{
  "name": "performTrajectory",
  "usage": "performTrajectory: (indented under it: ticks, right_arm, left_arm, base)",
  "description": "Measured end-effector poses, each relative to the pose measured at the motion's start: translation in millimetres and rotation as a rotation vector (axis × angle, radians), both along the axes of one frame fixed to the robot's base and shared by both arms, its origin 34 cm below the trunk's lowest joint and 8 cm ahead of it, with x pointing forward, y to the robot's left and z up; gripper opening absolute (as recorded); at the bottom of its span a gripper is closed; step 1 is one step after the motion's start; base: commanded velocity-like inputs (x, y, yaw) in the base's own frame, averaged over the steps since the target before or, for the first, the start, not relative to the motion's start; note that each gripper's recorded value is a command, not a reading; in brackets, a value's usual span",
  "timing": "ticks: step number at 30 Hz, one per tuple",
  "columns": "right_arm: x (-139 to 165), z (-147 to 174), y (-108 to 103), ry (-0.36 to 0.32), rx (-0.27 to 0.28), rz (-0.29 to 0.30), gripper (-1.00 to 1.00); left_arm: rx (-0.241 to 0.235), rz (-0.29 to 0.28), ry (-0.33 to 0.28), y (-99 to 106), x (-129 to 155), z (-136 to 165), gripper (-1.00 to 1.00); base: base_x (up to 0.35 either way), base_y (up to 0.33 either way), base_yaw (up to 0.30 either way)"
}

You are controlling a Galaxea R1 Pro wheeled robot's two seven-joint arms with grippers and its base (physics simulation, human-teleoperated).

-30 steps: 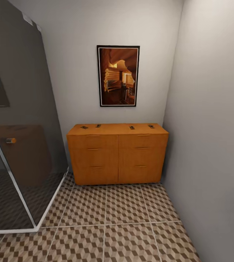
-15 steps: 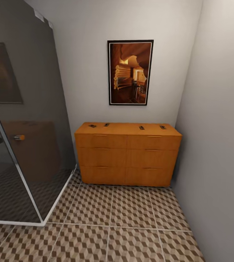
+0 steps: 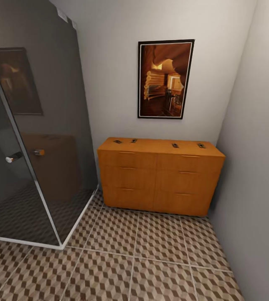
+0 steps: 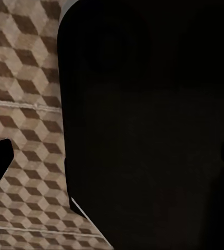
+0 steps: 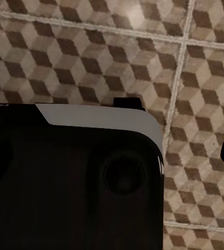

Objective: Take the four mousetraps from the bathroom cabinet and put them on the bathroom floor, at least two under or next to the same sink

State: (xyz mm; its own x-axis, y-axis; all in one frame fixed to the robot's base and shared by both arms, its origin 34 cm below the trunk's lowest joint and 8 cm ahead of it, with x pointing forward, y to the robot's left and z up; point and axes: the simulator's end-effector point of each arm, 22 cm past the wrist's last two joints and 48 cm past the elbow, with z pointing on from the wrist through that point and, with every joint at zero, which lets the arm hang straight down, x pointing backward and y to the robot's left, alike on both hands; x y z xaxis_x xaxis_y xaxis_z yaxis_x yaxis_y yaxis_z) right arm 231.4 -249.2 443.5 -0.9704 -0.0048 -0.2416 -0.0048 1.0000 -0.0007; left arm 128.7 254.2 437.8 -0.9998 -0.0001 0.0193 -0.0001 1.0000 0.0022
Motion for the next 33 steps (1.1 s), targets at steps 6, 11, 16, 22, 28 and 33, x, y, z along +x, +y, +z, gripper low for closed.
performTrajectory:
  ticks: [6,11,16,22,28,33]
  right_arm:
    - [-3.0,-0.7,-0.1,0.008,0.000,-0.001,1.00]
    - [-5.6,-1.3,-0.1,0.015,0.000,-0.002,1.00]
    - [-8.2,-1.9,0.1,0.021,0.000,-0.002,1.00]
    - [-11.2,-2.5,-0.4,0.029,0.000,-0.001,1.00]
    - [-12.2,-2.7,-3.3,0.032,-0.004,0.008,1.00]
    - [-12.3,-2.8,-2.5,0.032,-0.001,0.013,1.00]
  left_arm:
    - [0.000,0.000,0.008,0.0,-3.1,0.1,1.00]
    - [0.000,0.000,0.015,0.0,-5.7,0.2,1.00]
    - [0.000,0.000,0.022,0.0,-8.3,0.3,1.00]
    - [0.000,0.000,0.029,0.0,-11.4,0.5,1.00]
    - [0.000,0.000,0.032,0.1,-12.3,0.5,1.00]
    - [0.001,0.000,0.032,0.1,-12.4,0.5,1.00]
  base:
    - [0.000,0.000,0.183]
    - [0.000,0.000,0.182]
    - [0.000,0.000,0.180]
    - [0.000,0.000,0.165]
    - [0.000,0.000,0.037]
    - [0.000,0.000,0.007]
